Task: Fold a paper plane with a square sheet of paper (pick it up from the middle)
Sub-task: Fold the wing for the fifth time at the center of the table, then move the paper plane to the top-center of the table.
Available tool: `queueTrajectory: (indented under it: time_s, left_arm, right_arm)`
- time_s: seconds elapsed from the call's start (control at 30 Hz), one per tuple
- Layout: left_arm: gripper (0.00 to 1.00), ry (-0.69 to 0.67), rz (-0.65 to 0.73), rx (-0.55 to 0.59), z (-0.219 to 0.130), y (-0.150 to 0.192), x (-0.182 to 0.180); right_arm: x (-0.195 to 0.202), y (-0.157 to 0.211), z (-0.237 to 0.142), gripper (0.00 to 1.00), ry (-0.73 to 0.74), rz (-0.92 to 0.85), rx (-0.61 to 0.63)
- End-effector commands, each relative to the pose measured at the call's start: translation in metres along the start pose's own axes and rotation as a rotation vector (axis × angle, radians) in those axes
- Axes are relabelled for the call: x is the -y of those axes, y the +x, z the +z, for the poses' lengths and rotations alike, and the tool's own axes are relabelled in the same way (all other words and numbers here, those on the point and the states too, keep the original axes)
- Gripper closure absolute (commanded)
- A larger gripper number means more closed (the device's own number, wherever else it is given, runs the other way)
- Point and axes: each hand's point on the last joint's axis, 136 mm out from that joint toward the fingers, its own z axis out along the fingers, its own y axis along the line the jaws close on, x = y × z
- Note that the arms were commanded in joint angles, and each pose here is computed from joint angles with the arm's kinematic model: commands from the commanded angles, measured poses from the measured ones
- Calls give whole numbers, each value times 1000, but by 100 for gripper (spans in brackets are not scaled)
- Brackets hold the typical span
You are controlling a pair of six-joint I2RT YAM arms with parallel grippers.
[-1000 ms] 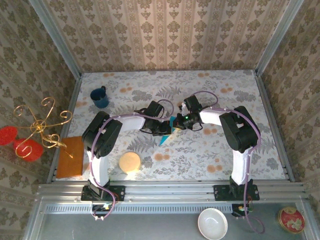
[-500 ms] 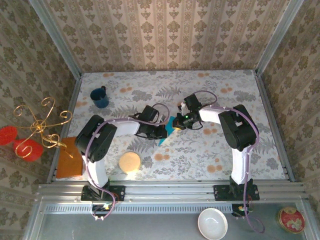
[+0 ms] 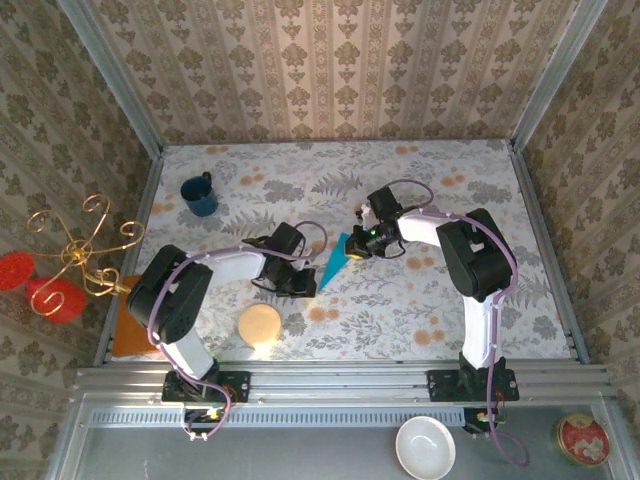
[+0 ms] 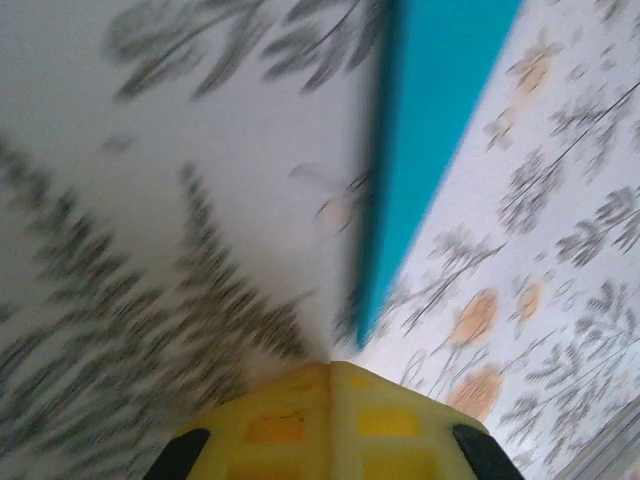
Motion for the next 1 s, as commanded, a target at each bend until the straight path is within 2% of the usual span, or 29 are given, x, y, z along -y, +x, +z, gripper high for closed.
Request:
queueTrajectory:
  time_s: [0.0, 0.07, 0.17, 0.23, 0.37, 0.5, 0.7, 0.83, 0.97]
  left_arm:
    - [98, -22, -3, 9, -23, 7, -7]
    - [95, 7, 0, 73, -38, -5, -1]
    - [89, 8, -2, 169, -59, -23, -1]
    - [85, 7, -16, 235, -70, -36, -4]
    - [71, 10, -74, 350, -84, -59, -16]
    - [58, -5, -134, 434, -92, -75, -33]
    - [36, -63, -159, 483, -95, -82, -51]
    - [26, -98, -158, 486, -93, -78, -60]
    - [21, -113, -162, 476, -89, -74, -66]
  right_arm:
    - [9, 3, -15, 92, 81, 14, 11]
    - [-15, 1, -32, 87, 40, -29, 40]
    - [-35, 0, -55, 72, 49, -54, 94]
    - [-38, 3, -64, 61, 86, -53, 123]
    - [-29, 11, -70, 48, 258, -26, 154]
    - [-20, 17, -69, 44, 419, 37, 188]
    - [-28, 19, -45, 42, 515, 83, 216]
    - [-35, 18, -28, 41, 565, 73, 216]
    - [-38, 15, -13, 38, 603, 55, 213]
